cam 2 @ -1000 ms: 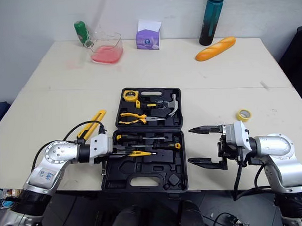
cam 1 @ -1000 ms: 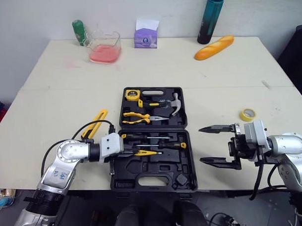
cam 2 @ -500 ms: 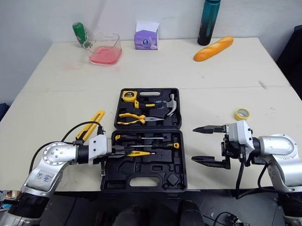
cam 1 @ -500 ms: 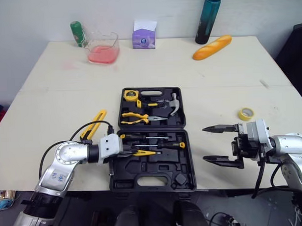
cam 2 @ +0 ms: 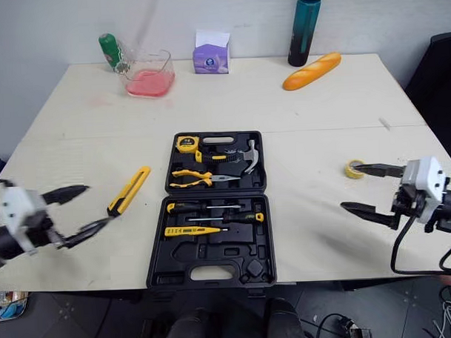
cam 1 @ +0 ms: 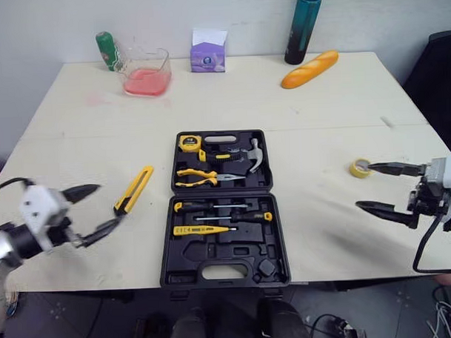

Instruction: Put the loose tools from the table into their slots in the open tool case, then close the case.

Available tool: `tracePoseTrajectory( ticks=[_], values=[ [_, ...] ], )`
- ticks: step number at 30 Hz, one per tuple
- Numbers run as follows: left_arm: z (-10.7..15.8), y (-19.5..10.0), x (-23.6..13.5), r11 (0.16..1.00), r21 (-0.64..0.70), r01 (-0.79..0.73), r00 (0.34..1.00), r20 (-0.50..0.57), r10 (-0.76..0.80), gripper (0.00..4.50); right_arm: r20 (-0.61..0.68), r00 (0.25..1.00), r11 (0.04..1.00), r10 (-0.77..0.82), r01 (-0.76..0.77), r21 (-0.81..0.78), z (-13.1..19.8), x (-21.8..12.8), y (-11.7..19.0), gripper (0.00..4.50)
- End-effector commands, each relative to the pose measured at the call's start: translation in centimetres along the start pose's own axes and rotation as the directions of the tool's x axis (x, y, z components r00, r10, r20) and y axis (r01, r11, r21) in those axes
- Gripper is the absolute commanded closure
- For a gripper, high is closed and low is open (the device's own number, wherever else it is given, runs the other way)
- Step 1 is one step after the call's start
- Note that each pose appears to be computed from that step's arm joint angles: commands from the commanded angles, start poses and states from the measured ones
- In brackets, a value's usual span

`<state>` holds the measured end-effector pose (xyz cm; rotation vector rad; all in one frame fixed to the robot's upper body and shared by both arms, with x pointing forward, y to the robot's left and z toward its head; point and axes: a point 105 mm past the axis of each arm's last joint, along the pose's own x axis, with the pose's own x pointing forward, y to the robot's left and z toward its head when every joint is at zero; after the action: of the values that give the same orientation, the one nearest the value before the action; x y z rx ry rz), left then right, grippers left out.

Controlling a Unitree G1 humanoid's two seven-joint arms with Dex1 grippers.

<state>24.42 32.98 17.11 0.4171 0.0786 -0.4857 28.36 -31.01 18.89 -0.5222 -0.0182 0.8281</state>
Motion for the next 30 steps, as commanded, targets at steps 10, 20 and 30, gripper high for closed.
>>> tracePoseTrajectory(
  ticks=[10, 20, 30],
  values=[
    [-6.2, 5.5, -11.7, 0.850, -0.081, -0.520, 0.847, -0.174, 0.502, 0.09, -0.170, 0.874, 0.890, -0.456, 0.452, -0.066, -3.2, -9.2, -6.2, 0.00],
    [-6.9, 5.2, -12.6, 0.845, -0.091, -0.527, 0.840, -0.210, 0.501, 0.09, -0.260, 0.837, 0.870, -0.481, 0.492, -0.026, -5.7, -10.6, -5.7, 0.00],
    [-5.2, 4.2, -10.3, 0.906, -0.086, -0.415, 0.904, -0.152, 0.399, 0.09, -0.168, 0.905, 0.917, -0.390, 0.398, 0.018, -5.4, -9.0, -4.6, 0.00]
  ],
)
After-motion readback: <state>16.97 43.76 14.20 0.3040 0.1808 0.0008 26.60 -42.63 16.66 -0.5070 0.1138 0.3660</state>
